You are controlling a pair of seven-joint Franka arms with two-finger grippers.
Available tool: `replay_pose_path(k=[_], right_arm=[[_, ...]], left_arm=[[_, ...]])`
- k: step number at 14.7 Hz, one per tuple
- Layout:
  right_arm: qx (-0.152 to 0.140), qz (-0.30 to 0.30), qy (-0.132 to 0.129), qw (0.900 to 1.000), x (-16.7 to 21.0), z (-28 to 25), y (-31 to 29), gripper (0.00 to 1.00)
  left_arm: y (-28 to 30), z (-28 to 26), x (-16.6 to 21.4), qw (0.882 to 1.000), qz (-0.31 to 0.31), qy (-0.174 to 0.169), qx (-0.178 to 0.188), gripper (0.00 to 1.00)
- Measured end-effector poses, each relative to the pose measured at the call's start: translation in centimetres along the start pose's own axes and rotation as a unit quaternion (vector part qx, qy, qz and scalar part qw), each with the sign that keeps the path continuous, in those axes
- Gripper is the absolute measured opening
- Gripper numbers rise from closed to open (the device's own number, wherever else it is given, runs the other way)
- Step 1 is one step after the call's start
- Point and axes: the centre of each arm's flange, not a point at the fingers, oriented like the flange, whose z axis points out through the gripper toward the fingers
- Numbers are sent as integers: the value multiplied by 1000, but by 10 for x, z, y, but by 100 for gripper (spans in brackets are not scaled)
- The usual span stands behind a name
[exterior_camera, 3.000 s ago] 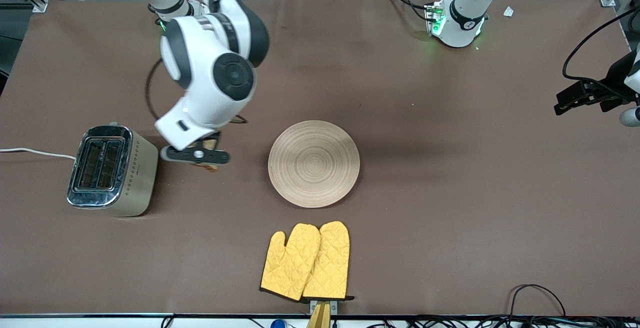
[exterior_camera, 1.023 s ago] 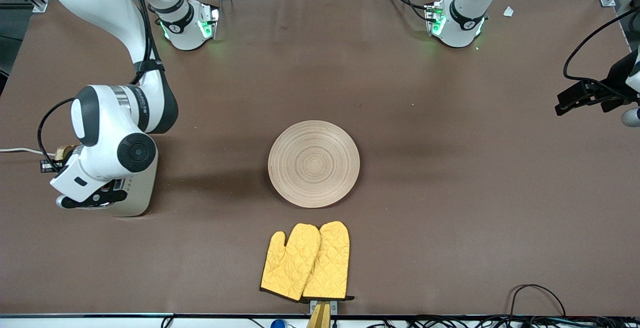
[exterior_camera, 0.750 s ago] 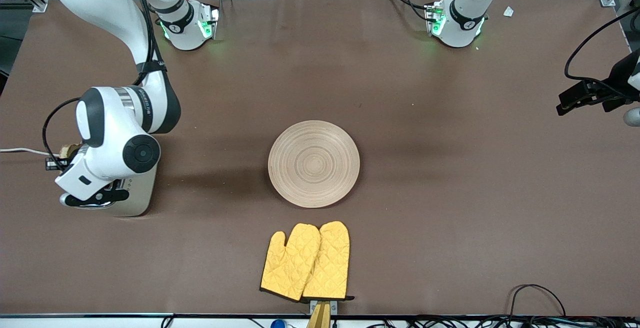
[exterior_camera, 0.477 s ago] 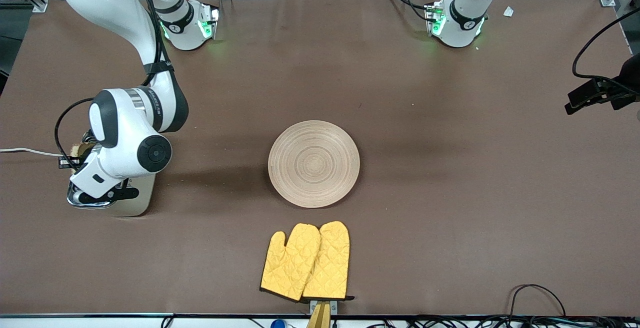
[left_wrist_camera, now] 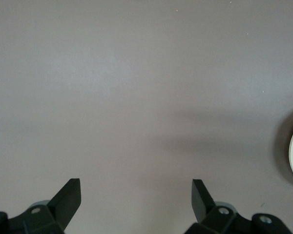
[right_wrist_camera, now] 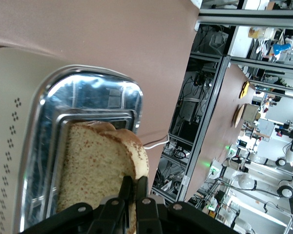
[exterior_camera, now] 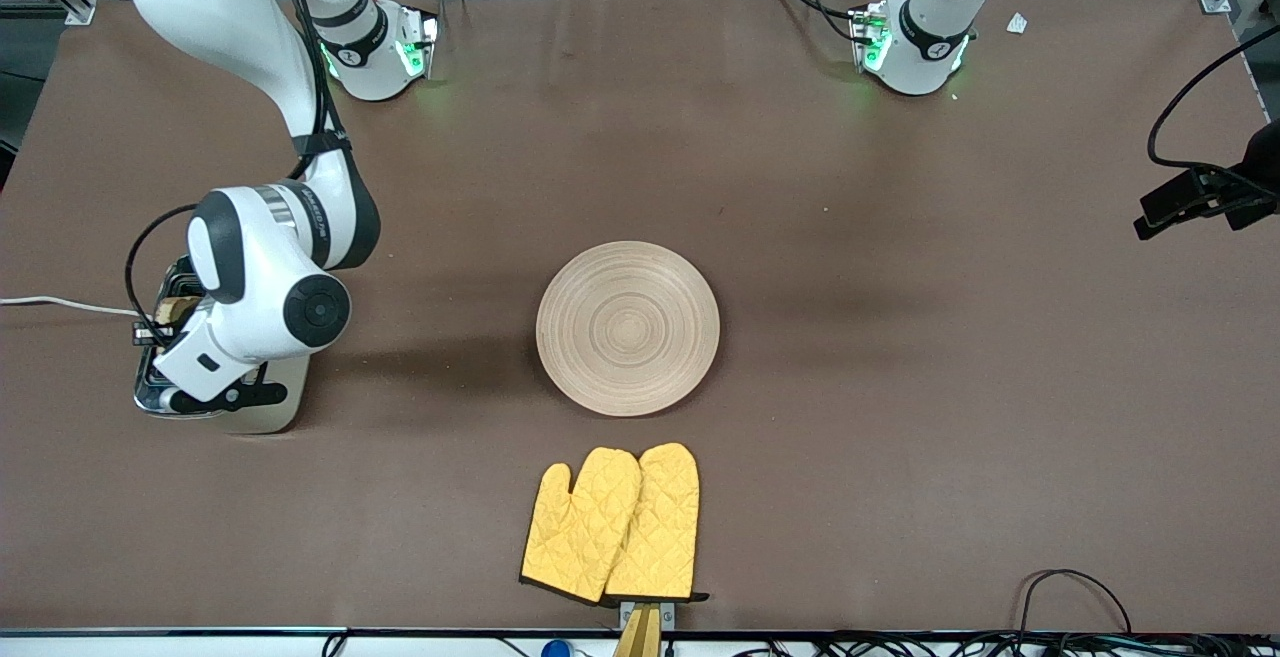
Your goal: Move plate and put bread in toaster
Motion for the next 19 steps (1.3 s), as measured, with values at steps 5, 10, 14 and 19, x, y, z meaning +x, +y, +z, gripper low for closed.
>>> replay_pose_path(k=[5,10,14,19], right_arm=[[5,17,-22,1000,9,17,-33,32],[154,66,-30,985,-3,-55,21,84],[303,87,26,949,-49,-143,117,100],[397,122,90,905,-140,-150,259,100]], left_arm=[[0,6,4,1000,0,-3,0,100],[4,5,3,1000,3,-2,0,100],[6,4,3,1000,8,0,1,100],[15,-14,1,1000,17,18,4,100]])
